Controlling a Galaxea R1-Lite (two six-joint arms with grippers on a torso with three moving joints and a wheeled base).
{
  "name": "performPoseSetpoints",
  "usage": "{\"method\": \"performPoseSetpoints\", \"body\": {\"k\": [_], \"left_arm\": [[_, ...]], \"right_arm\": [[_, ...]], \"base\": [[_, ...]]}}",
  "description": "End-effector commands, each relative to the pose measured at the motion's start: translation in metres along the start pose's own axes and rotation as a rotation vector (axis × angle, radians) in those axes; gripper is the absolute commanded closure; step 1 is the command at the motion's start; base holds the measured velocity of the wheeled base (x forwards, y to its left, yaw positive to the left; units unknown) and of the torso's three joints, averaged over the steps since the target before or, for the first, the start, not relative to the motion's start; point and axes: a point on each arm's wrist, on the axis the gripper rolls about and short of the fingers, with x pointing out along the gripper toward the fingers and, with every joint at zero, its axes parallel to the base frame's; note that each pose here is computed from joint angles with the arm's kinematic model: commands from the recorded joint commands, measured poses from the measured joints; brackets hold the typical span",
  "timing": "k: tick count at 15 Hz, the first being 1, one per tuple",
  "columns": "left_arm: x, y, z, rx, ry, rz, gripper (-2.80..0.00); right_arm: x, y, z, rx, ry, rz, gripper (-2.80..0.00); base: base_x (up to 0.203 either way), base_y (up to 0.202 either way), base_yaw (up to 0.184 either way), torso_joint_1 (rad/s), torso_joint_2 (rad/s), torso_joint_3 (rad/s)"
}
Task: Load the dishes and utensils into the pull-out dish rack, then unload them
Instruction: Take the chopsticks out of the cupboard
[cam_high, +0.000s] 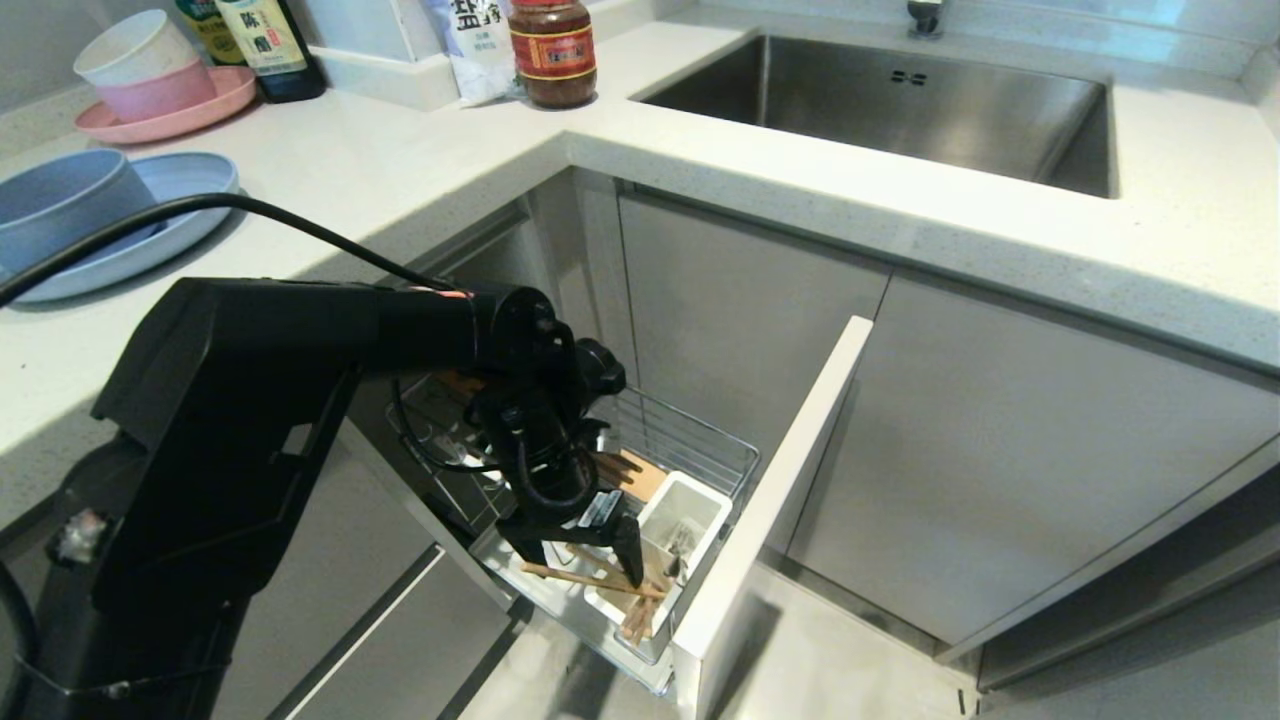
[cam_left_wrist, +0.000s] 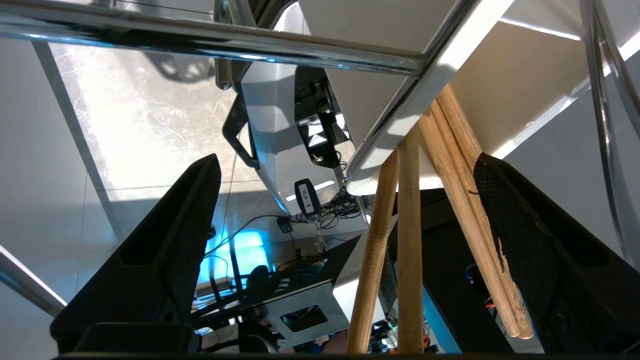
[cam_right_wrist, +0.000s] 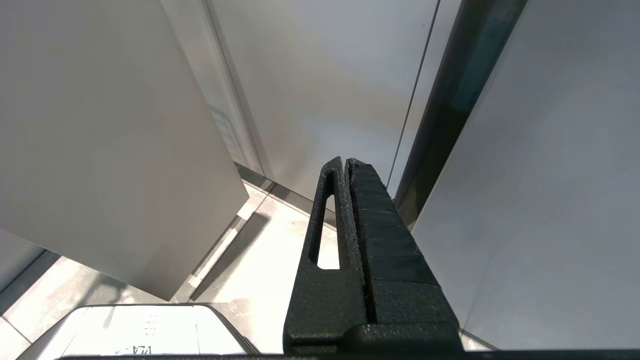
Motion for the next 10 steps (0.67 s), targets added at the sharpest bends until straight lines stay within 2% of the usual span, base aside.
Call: {"method": "performPoseSetpoints", "body": {"k": [1, 8, 9, 10], "left_arm": [[0.0005, -0.0002, -0.0004, 0.000, 0.007, 0.000, -2.80], [0.0014, -0.0026, 0.0025, 0.008, -0.019, -0.017, -2.80], [0.0008, -0.0026, 0.0023, 0.007, -0.020, -0.016, 0.00], [0.0008, -0.0027, 0.0025, 0.007, -0.022, -0.016, 0.00]], "right_arm": [[-0.0002, 0.0000, -0.0005, -0.001, -0.003, 0.000, 0.00], [-0.0002, 0.0000, -0.0005, 0.000, -0.003, 0.000, 0.00], [-0.0002, 0.0000, -0.0005, -0.001, -0.003, 0.000, 0.00], [-0.0002, 0.0000, -0.0005, -0.001, -0.003, 0.000, 0.00]], "base": [[0.000, 0.000, 0.000, 0.000, 0.00, 0.000], [0.000, 0.000, 0.000, 0.000, 0.00, 0.000], [0.000, 0.000, 0.000, 0.000, 0.00, 0.000], [0.000, 0.000, 0.000, 0.000, 0.00, 0.000]]}}
